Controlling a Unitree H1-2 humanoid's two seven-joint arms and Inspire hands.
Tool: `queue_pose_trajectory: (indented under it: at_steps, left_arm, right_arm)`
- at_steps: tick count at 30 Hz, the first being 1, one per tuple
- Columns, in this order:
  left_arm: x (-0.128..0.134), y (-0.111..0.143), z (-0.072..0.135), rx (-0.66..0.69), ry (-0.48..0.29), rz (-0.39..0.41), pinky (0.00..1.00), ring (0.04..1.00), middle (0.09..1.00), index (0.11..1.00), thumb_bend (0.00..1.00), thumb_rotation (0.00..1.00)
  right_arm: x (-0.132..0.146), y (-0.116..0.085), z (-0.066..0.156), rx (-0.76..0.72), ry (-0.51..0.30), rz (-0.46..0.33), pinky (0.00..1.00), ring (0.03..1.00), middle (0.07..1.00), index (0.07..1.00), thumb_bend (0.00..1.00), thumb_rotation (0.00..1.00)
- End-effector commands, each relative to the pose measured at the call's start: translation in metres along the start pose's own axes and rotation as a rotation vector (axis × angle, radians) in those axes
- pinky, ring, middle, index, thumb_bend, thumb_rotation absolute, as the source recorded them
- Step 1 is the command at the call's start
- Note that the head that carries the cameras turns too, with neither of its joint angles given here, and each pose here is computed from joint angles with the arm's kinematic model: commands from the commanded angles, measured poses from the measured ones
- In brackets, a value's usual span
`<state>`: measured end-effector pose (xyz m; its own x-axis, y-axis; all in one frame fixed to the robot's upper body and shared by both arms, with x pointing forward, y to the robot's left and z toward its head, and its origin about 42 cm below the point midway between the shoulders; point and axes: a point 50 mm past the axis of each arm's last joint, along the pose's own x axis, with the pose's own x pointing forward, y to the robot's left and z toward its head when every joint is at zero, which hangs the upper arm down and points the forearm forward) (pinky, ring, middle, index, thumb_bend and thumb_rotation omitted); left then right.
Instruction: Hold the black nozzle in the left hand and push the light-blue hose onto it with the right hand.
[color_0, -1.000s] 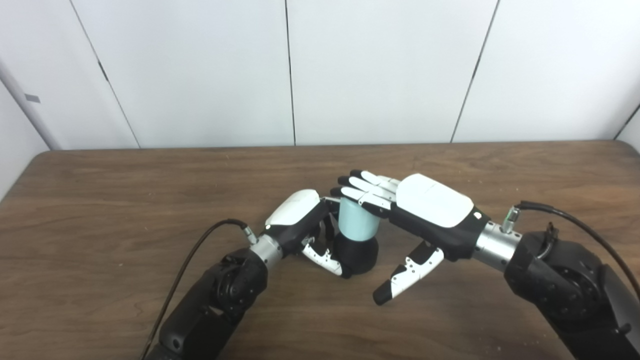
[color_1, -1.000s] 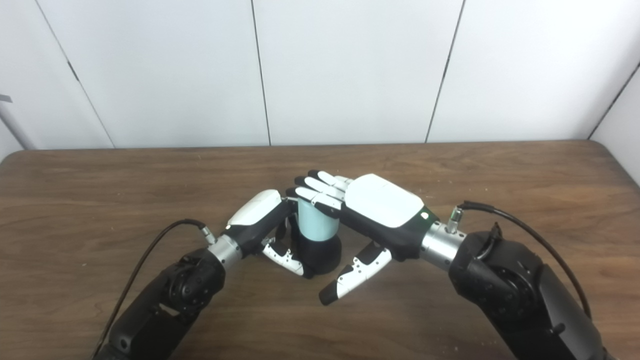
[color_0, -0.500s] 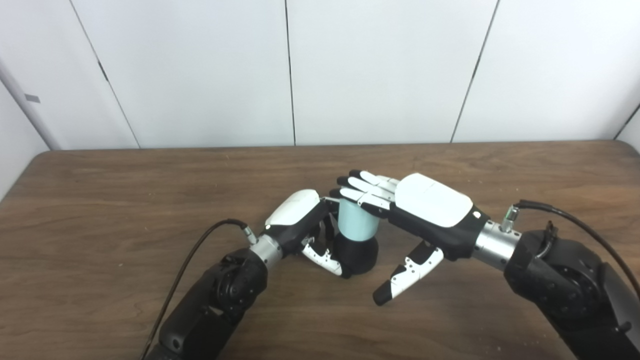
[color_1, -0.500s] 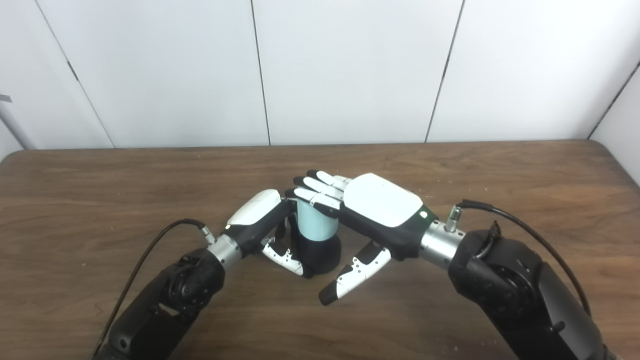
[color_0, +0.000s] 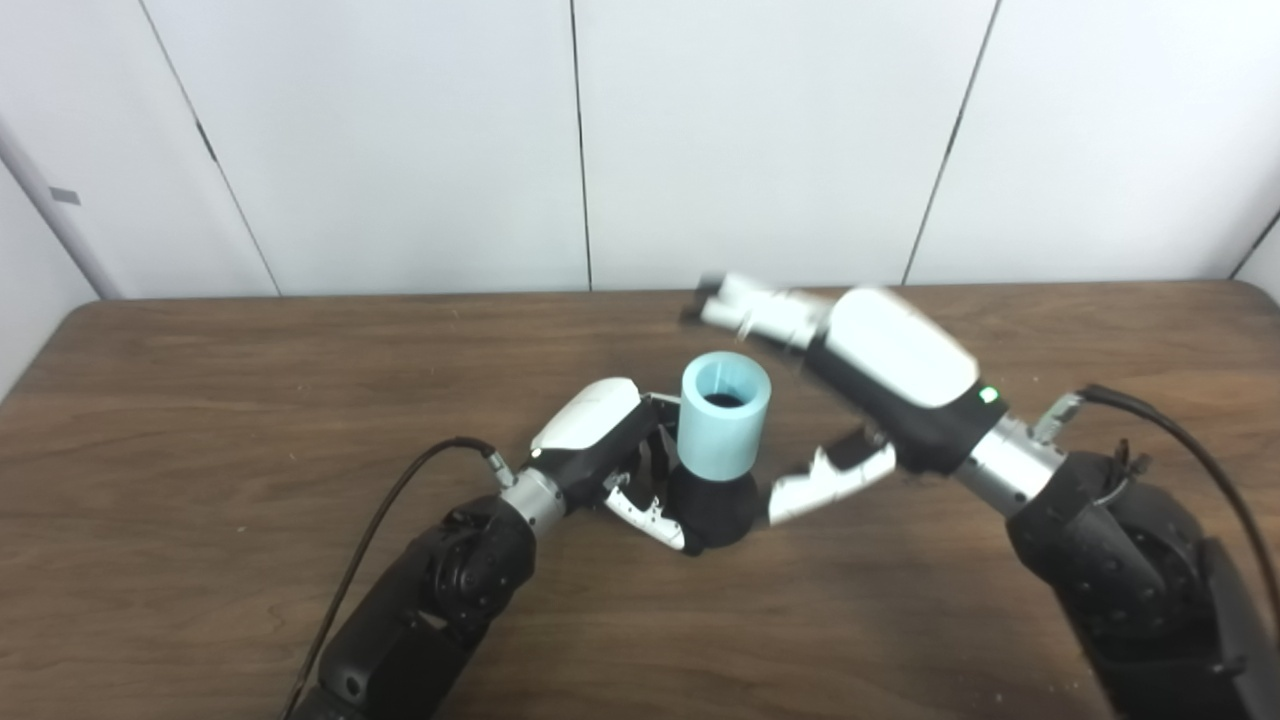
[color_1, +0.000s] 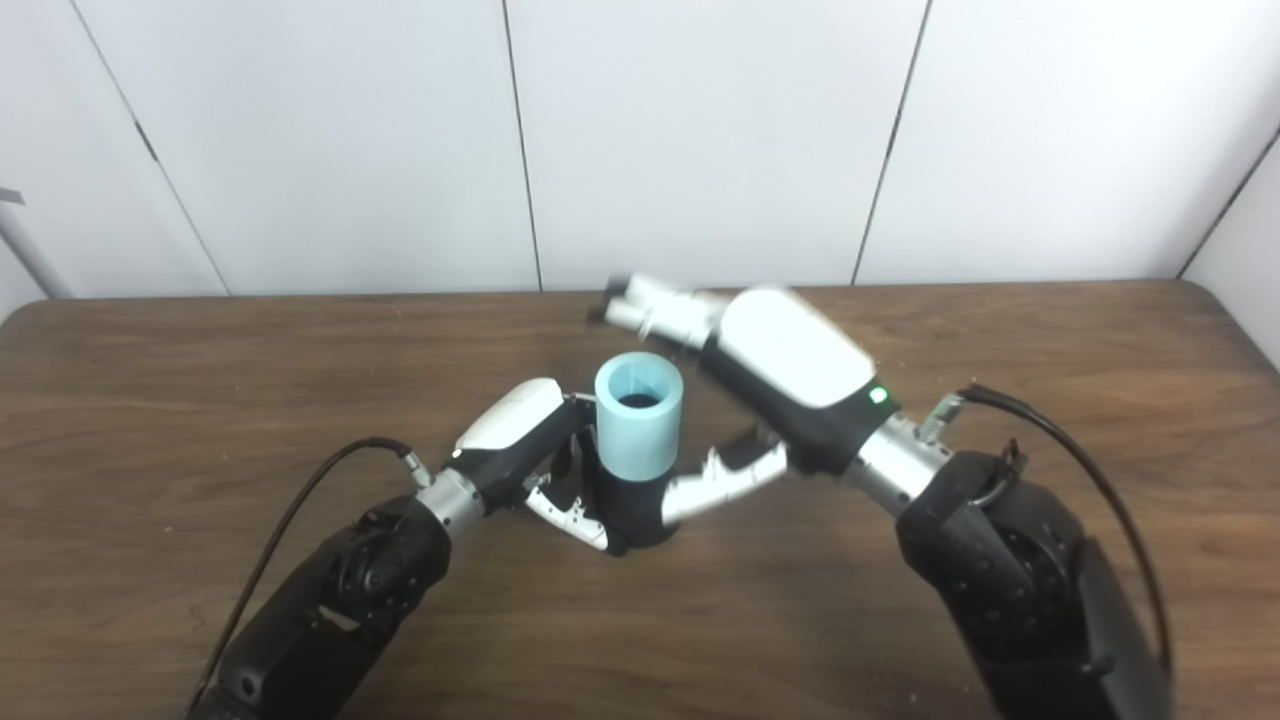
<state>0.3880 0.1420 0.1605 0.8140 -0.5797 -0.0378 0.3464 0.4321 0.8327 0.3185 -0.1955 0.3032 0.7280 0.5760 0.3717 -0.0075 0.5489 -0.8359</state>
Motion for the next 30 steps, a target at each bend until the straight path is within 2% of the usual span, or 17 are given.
queue_pose_trajectory:
  at_steps: [1, 4, 8, 14, 17, 21, 23, 26, 30]
  left_arm:
    - [-0.009, -0.004, -0.025, 0.051, 0.116, -0.055, 0.33, 0.408, 0.469, 0.48, 0.53, 0.0]
    - [-0.01, -0.004, -0.025, 0.054, 0.114, -0.054, 0.34, 0.41, 0.469, 0.48, 0.53, 0.0]
    - [-0.01, -0.004, -0.026, 0.05, 0.116, -0.055, 0.34, 0.409, 0.461, 0.483, 0.53, 0.0]
    - [-0.01, -0.003, -0.025, 0.051, 0.118, -0.059, 0.35, 0.431, 0.471, 0.48, 0.53, 0.0]
    - [-0.01, -0.003, -0.025, 0.053, 0.118, -0.059, 0.35, 0.43, 0.475, 0.48, 0.53, 0.0]
    - [-0.01, -0.002, -0.026, 0.058, 0.123, -0.061, 0.35, 0.42, 0.476, 0.479, 0.53, 0.0]
    - [-0.011, -0.002, -0.027, 0.059, 0.123, -0.06, 0.35, 0.42, 0.476, 0.479, 0.53, 0.0]
    - [-0.013, -0.001, -0.028, 0.06, 0.125, -0.058, 0.35, 0.426, 0.477, 0.478, 0.53, 0.0]
    - [-0.017, 0.002, -0.029, 0.053, 0.124, -0.052, 0.34, 0.425, 0.469, 0.481, 0.53, 0.0]
  right_arm:
    - [0.004, -0.012, -0.001, 0.003, 0.007, -0.098, 0.69, 0.865, 0.908, 0.835, 0.66, 0.27]
    - [0.005, -0.013, -0.005, 0.047, 0.053, -0.136, 0.67, 0.861, 0.905, 0.841, 0.67, 0.23]
    - [0.005, -0.016, -0.007, 0.088, 0.098, -0.124, 0.67, 0.875, 0.905, 0.857, 0.68, 0.2]
    - [0.001, -0.023, -0.01, 0.085, 0.109, -0.096, 0.7, 0.884, 0.899, 0.895, 0.71, 0.22]
    - [-0.002, -0.027, -0.015, 0.113, 0.142, -0.039, 0.71, 0.885, 0.905, 0.913, 0.74, 0.21]
    - [-0.009, -0.03, -0.024, 0.189, 0.224, 0.094, 0.73, 0.893, 0.932, 0.961, 0.8, 0.2]
    - [-0.012, -0.03, -0.027, 0.233, 0.261, 0.149, 0.73, 0.902, 0.949, 0.979, 0.83, 0.22]
    - [-0.02, -0.025, -0.037, 0.334, 0.316, 0.246, 0.73, 0.926, 0.993, 0.998, 0.94, 0.28]
    - [-0.03, -0.016, -0.041, 0.411, 0.333, 0.237, 0.74, 0.935, 1.0, 1.0, 0.96, 0.27]
